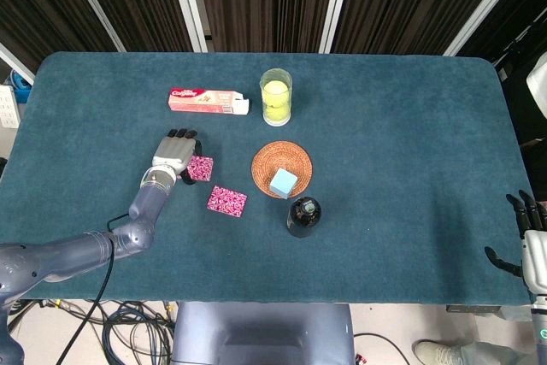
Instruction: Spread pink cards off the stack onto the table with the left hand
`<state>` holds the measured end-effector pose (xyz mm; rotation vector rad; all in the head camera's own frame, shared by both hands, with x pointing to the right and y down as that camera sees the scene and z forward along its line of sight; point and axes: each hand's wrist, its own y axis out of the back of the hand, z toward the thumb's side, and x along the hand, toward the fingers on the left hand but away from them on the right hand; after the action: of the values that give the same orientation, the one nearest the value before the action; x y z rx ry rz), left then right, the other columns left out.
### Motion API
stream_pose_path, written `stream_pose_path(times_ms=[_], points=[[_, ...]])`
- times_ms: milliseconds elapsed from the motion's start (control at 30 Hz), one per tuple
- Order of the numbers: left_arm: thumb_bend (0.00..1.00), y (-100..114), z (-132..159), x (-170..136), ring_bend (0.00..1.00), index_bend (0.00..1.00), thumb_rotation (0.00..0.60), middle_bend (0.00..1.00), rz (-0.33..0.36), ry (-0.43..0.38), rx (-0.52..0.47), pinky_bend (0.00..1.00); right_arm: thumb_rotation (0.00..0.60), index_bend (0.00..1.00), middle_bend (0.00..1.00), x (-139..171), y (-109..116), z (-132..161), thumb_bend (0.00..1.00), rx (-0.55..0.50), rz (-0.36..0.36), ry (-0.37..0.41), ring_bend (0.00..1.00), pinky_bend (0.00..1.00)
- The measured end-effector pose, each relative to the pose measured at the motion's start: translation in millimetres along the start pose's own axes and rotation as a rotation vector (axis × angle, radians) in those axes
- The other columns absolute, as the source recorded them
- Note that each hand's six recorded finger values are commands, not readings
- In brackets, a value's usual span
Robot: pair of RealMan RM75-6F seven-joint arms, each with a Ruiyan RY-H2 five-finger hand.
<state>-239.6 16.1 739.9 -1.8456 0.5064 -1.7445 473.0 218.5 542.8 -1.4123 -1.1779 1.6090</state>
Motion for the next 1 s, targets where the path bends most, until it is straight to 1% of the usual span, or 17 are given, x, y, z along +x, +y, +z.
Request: stream_pose_path(times_ms=[200, 433, 1000], points=[[0.15, 0.7, 0.4, 0.5, 0.00, 0.45, 0.600, 0.14, 0.004, 0.002, -0.004, 0.00, 0.600, 0.10, 0.04, -0.3, 0.2, -0.5, 0.19, 0.000, 0.000, -0.001, 0.08, 0.21], [0.19, 1.4, -0.3, 0.9, 0.00, 0.46, 0.600, 0.14, 0.009, 0.007, -0.002, 0.00, 0.600, 0.10, 0.04, -0.5, -0.2, -0.4, 0.19, -0.001, 0.002, -0.003, 0.08, 0.21], [0.19, 3.5, 0.4, -0.9, 0.00, 0.47, 0.600, 0.14, 0.015, 0.010, 0.004, 0.00, 0.600, 0.10, 0.04, -1.3, -0.5, -0.1, 0.19, -0.001, 0.003, -0.004, 0.08, 0.21]])
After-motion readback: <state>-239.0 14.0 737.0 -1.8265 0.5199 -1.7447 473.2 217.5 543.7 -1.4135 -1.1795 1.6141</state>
